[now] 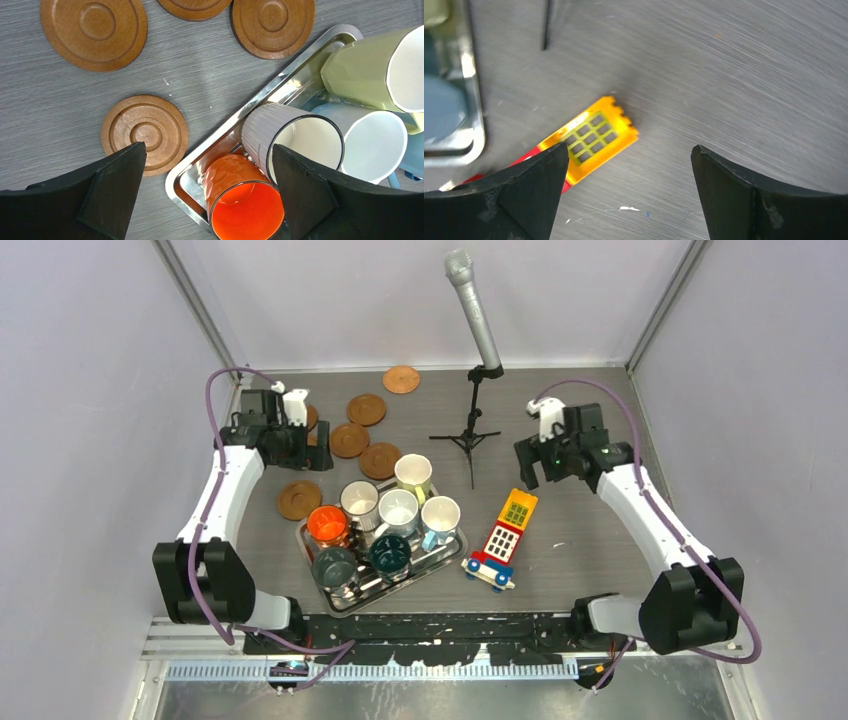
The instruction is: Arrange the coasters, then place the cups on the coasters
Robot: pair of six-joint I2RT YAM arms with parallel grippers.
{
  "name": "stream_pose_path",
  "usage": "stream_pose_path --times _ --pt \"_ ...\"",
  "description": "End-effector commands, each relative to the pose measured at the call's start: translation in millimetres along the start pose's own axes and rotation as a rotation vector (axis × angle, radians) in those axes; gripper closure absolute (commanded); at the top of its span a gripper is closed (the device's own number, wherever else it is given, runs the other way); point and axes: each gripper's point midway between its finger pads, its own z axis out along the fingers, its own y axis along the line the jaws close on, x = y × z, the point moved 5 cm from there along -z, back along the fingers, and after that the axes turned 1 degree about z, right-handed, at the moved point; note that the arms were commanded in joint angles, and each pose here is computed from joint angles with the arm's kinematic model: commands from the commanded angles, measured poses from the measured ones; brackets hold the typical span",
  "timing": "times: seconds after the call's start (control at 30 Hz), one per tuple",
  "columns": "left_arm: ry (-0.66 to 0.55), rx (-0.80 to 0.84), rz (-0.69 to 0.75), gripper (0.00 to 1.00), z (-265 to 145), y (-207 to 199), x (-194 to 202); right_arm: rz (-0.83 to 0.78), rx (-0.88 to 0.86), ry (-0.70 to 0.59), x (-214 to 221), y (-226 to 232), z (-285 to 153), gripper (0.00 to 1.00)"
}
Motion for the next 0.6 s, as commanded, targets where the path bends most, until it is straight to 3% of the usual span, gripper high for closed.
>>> stream_pose_path --times 0.0,0.1,0.33,0.57 --pt "-0.058 0.048 -0.018 0.00 -12.8 -5.0 -11.2 -0.244 -0.121 -0.016 -10.7 42.9 -14.4 0.03" --pt "-0.063 0.072 -0.025 0.00 -14.4 -5.6 -9.7 -0.367 -0.154 -0.007 -24.1 64.2 -9.8 0.07" --pt "-0.061 0.058 -0.039 0.00 -18.7 0.7 -5.3 -0.591 -0.174 -0.025 -73.0 115.5 21.2 0.32" --pt "-0.079 0.085 -0.075 0.00 -25.3 3.9 -5.0 -0.715 -0.118 -0.087 -116.7 144.6 68.3 0.41"
